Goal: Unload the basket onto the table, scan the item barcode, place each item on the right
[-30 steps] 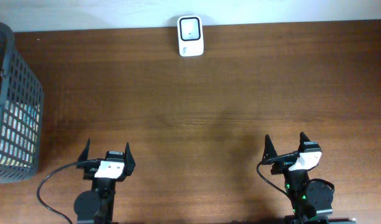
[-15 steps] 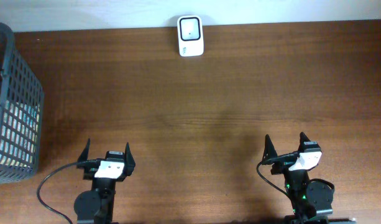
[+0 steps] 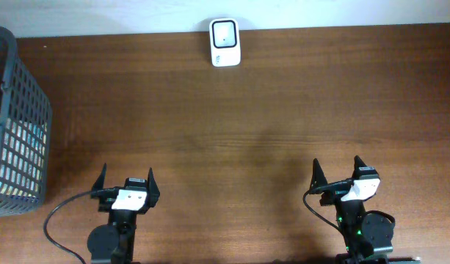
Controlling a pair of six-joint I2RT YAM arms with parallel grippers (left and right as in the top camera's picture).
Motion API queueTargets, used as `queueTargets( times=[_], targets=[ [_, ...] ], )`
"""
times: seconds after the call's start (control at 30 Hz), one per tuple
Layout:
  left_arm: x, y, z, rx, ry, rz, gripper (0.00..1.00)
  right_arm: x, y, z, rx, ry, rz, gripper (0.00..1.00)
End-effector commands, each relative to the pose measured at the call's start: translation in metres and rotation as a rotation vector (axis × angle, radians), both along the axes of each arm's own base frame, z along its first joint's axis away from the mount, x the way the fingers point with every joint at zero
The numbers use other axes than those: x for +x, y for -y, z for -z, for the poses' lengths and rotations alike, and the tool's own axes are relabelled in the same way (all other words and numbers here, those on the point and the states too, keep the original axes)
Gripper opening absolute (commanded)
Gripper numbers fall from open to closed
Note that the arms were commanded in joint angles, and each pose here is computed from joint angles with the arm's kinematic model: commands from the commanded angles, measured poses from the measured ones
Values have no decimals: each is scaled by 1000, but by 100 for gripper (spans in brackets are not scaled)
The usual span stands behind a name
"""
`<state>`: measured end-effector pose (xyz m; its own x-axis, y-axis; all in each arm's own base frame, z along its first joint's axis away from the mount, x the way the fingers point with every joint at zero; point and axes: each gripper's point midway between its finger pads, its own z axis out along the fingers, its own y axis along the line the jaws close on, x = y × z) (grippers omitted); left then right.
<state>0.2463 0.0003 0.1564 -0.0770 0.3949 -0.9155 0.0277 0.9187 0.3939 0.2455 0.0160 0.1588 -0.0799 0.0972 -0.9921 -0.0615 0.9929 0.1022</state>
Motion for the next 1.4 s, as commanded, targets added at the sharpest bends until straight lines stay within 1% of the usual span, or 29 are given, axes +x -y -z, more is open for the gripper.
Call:
queueTargets(
  times=[0.0,1.1,1.3,1.37],
  targets=[
    [0,-1,1,16,0,-5,99,0,3,3,2,-4,14,99],
    [0,-1,1,17,0,-7,99,0,3,3,2,-4,14,99],
    [0,-6,0,18,3,-33,99,0,3,3,2,-4,14,99],
    [-1,-11,-1,21,7,-66,99,0,3,3,2,-4,14,99]
  ],
)
